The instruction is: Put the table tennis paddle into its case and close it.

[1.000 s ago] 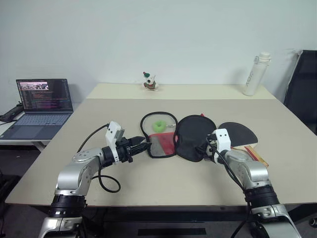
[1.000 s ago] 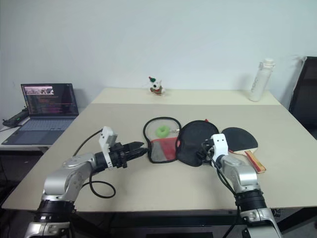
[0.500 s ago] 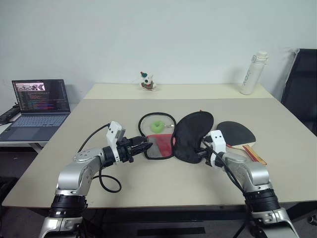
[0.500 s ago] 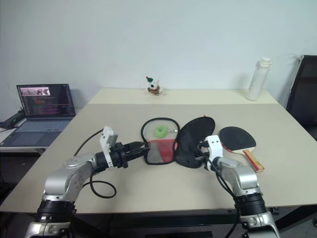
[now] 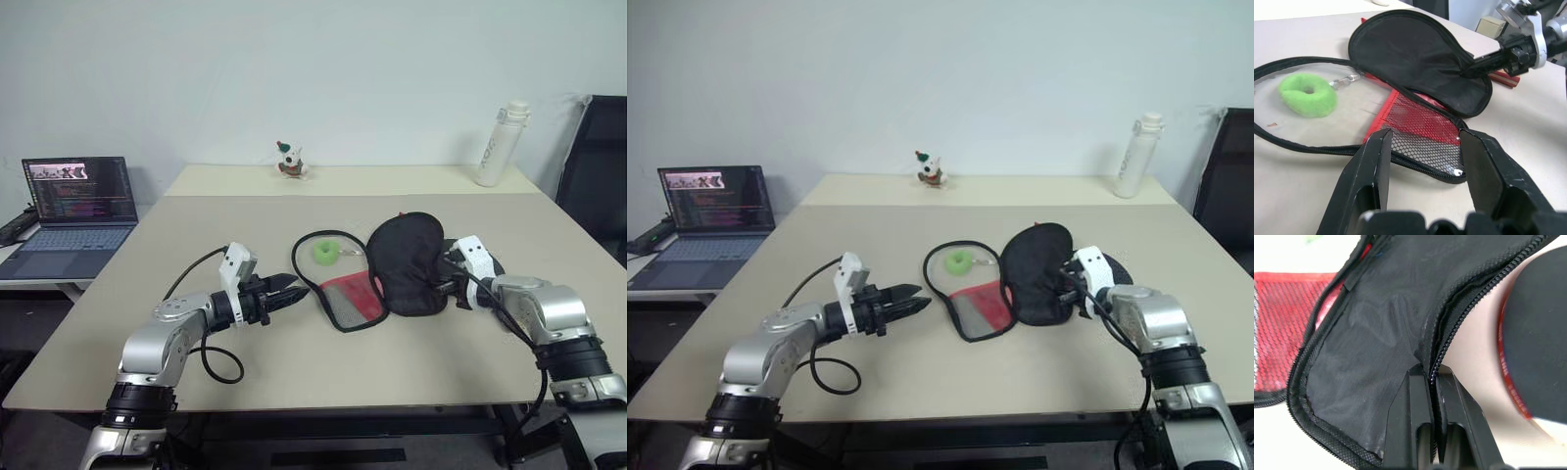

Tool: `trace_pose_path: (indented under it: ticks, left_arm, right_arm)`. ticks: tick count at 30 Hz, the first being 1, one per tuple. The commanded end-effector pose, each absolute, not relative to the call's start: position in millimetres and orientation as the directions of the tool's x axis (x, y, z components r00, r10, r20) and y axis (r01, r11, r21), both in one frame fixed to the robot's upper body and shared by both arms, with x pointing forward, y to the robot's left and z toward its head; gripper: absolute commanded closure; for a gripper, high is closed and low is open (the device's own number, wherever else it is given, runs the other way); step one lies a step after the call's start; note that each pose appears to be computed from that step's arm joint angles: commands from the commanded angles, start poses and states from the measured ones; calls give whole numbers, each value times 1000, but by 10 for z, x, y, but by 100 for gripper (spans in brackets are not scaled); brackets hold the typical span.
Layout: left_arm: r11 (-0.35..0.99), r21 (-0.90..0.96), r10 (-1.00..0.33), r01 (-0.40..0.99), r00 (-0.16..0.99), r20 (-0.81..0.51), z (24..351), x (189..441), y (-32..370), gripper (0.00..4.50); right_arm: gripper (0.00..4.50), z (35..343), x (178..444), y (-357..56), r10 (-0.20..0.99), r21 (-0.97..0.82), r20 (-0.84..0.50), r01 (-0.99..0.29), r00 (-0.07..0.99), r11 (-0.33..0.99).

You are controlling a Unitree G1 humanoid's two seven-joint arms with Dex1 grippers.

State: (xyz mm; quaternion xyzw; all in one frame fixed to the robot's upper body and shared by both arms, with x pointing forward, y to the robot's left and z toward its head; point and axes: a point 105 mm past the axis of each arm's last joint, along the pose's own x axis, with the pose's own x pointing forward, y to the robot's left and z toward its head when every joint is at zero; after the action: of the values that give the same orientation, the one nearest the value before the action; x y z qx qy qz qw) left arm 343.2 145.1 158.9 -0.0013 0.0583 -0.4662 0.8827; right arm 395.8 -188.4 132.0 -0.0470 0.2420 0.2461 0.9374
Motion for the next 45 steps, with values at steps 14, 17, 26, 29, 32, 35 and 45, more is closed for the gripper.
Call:
trace_pose_path:
  ticks: [14,17,26,29,32,35,45]
  left_arm:
    - [480,78,-873,874,484,-50,1881,3349,1360,213]
    - [433,119,-895,893,442,-60,1936,3288,1291,213]
    - [317,200,-941,927,334,-56,2121,3240,1064,213]
    - [310,200,-943,929,328,-60,2107,3273,1048,213]
    - [307,200,-944,931,325,-63,2096,3300,1045,213]
    - [305,201,-944,931,324,-64,2091,3315,1047,213]
    - [328,199,-935,923,347,-70,2050,3296,1124,213]
  right_arm:
    - [61,1713,3969,-2082,441,-105,-404,-519,802,848]
    - [1,1927,3871,-2306,425,-134,-372,-501,825,855]
    - [1,1704,3696,-3004,220,-125,-438,-302,871,945]
    - [1,1569,3704,-3010,214,-77,-453,-278,866,958]
    - [1,1432,3730,-3013,204,-60,-473,-263,857,963]
    - [1,1333,3760,-3033,184,-68,-491,-248,851,966]
    - [1,1100,3896,-3054,139,-67,-511,-200,848,978]
